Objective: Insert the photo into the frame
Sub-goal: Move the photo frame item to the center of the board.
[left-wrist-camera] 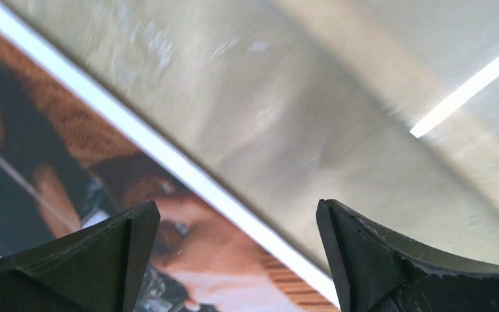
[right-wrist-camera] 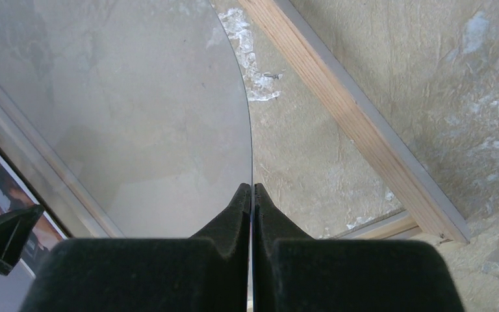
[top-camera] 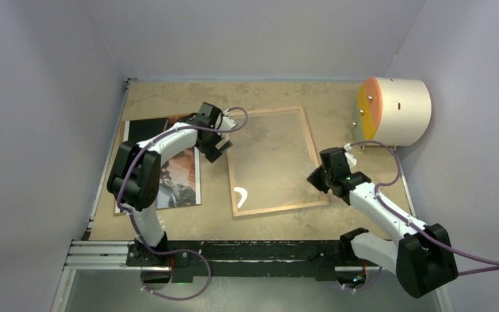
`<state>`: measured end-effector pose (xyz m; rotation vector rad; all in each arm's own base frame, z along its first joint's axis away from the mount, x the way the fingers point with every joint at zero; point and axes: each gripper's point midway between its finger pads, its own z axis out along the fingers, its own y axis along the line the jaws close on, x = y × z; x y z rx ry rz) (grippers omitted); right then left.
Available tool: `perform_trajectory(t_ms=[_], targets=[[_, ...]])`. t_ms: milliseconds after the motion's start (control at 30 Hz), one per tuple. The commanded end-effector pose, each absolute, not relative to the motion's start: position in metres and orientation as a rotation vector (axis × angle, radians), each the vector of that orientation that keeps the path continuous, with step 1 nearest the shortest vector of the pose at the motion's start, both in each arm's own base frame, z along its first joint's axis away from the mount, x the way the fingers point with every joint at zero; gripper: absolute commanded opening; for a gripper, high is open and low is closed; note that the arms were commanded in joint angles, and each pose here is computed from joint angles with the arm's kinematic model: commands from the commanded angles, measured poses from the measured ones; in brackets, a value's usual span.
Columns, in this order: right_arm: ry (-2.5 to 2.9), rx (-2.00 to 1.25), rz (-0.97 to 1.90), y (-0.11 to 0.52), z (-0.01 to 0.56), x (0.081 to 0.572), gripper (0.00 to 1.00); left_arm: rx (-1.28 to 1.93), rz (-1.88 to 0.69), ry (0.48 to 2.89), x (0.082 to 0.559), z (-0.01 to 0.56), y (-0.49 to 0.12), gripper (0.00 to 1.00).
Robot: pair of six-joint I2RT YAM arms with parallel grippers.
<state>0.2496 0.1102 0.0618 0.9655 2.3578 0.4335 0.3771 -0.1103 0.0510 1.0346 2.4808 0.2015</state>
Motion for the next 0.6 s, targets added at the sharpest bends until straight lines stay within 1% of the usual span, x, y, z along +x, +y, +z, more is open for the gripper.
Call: perform_trajectory(t_ms=[0,167,367,567], targets=[[2.269,0.999,0.422,0.104,0.085,0.261,0.00,1.070,-0.019,2.501,0.370,0.051,-0.161,1.00],[2.218,0.922,0.381,0.100,0.115,0.280,0.00,1.083,-0.127,2.515,0.368,0.047,-0.179,1.00],[2.149,0.833,0.347,0.096,0.143,0.301,0.00,1.109,-0.174,2.521,0.359,0.045,-0.183,1.00],[2.151,0.780,0.336,0.099,0.149,0.312,0.00,1.125,-0.318,2.516,0.348,0.053,-0.198,1.00]])
